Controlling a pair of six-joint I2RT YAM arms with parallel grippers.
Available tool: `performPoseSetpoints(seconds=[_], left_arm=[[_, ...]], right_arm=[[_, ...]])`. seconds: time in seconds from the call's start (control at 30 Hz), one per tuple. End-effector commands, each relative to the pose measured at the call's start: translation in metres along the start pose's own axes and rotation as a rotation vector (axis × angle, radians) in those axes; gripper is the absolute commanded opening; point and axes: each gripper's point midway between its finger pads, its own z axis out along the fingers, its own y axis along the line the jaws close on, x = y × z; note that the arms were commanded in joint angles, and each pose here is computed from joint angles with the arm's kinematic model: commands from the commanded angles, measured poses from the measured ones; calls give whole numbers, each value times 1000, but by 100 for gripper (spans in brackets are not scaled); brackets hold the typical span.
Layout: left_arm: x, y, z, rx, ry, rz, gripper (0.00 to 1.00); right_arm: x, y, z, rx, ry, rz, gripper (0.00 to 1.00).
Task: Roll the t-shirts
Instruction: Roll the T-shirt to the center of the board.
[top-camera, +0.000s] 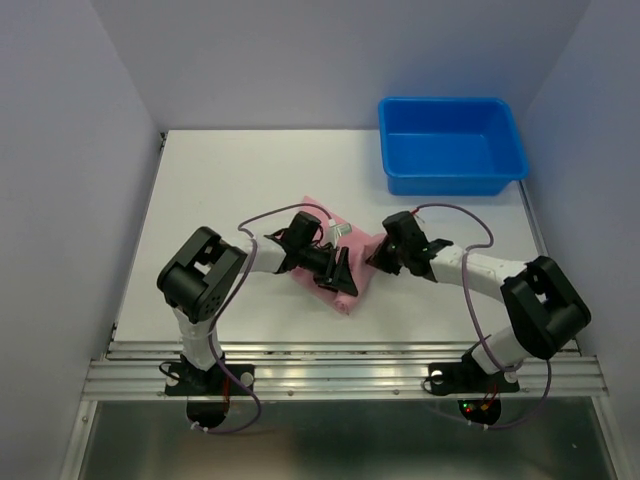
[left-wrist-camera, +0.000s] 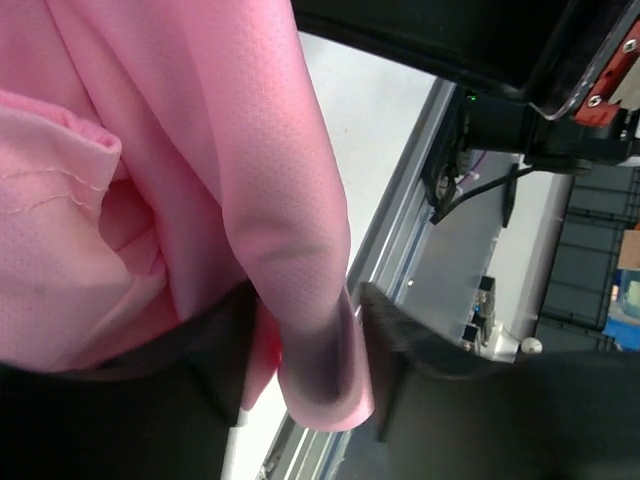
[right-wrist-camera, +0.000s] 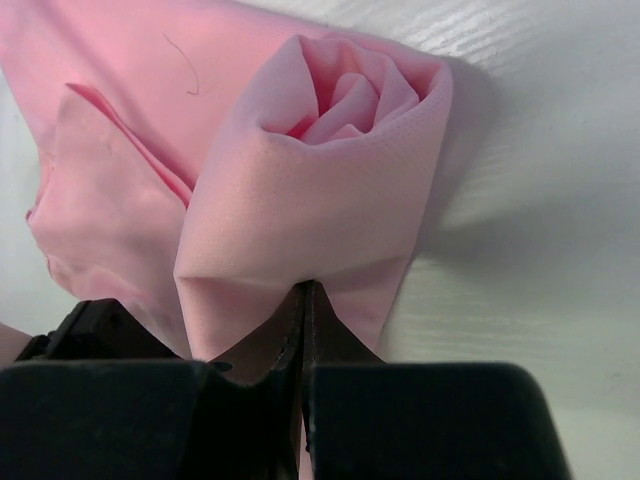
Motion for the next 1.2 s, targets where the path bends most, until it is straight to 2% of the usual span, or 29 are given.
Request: performPoseSetpoints(seconds=[0.0,0.1,0.17,0.3,0.47,0.57,0.63,0.8,0.9,1.0,1.07,1.1,1.17], left_arm=[[-18,-16,-14,-27,-37,76,60],[-22,-19,-22,-57,-50,90,70],[-26,-23,-31,-80,-72,110,82],[-24,-22,-41,-129,-78,115,85],[-30,-21,-59,-205,-125,118,82],[-38,-24,-71,-258,-174,140,74],[-42,-29,-75,-262,-196,158,65],[-46,-47,-73,-180,-198,189,29],[-50,-61,-72,-127,-207,203,15],[-58,-77,-68,-48,-225,227,7],[-59,-80,-64,-23,-216,224,5],[-58,-76,-59,-19,-202,215,0],[-59,-68,-53,-22,-192,206,0]], right_arm=[[-12,16,3,-7,-41,-12,1],[-12,17,8,6,-31,-30,1],[-12,19,11,18,-21,-40,1],[-11,20,17,34,-9,-56,1],[-9,18,25,58,8,-67,1],[-6,14,30,94,31,-76,1],[-4,9,36,127,43,-83,1],[-6,10,41,163,52,-89,1],[-6,12,43,163,57,-89,1],[-5,12,45,165,63,-88,1],[-3,10,46,172,70,-87,1],[-3,11,46,168,72,-86,1],[-2,12,46,168,75,-85,1]])
